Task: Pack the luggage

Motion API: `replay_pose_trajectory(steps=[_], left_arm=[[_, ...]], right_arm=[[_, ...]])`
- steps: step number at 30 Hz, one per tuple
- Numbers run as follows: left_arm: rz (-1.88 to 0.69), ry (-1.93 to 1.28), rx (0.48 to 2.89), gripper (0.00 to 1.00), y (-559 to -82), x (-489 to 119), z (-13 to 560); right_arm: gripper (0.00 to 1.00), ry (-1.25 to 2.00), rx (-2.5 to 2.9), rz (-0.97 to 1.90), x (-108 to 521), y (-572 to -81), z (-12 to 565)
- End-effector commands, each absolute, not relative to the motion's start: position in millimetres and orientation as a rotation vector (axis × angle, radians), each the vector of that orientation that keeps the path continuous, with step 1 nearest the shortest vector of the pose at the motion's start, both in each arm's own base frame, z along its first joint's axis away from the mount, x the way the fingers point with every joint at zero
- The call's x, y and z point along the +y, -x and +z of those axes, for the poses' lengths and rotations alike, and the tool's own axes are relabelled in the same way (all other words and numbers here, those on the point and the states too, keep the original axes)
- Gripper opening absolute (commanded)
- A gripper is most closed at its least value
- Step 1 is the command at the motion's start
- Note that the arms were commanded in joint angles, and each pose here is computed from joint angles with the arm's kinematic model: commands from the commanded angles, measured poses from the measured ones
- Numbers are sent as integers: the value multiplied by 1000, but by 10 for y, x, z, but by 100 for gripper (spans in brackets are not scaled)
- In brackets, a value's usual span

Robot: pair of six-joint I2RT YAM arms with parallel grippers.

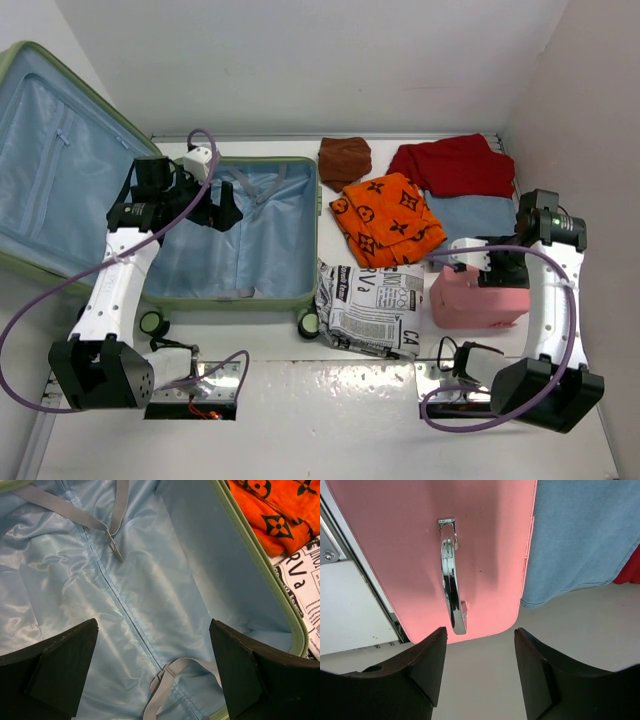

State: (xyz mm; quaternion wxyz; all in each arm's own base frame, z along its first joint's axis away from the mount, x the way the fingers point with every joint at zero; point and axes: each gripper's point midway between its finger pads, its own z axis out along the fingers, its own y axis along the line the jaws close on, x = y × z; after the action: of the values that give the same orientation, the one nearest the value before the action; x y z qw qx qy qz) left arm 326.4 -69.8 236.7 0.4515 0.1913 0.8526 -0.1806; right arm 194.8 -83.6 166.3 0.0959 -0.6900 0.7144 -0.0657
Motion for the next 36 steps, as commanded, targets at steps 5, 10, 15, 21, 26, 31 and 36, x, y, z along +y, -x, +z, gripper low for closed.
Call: replay_pose_trajectory(steps=[5,10,15,21,26,31,36], left_arm=[[-456,-478,2063,100,-3338,-708,2443],[-456,-478,2063,100,-3338,-708,2443],[-451,-468,2065,100,-3345,-677,2443],[-442,-450,2087,100,-3357,-632,2372],[-433,-446,2090,100,-3362,-617,2368],[-427,-436,2091,100,-3368,-586,2368],[-433,-426,2094,100,-3366,-589,2368]], right_arm=[[56,2189,2198,154,-660,-1394,1543],[53,2209,2201,194,-578,-1453,1524],[47,2209,2231,245,-539,-1524,1488],[37,2285,2236,291,-516,-1437,1393],[22,2378,2260,295,-581,-1294,1307],[4,2402,2308,277,-638,-1209,1286],[0,2346,2278,204,-599,-1291,1396]])
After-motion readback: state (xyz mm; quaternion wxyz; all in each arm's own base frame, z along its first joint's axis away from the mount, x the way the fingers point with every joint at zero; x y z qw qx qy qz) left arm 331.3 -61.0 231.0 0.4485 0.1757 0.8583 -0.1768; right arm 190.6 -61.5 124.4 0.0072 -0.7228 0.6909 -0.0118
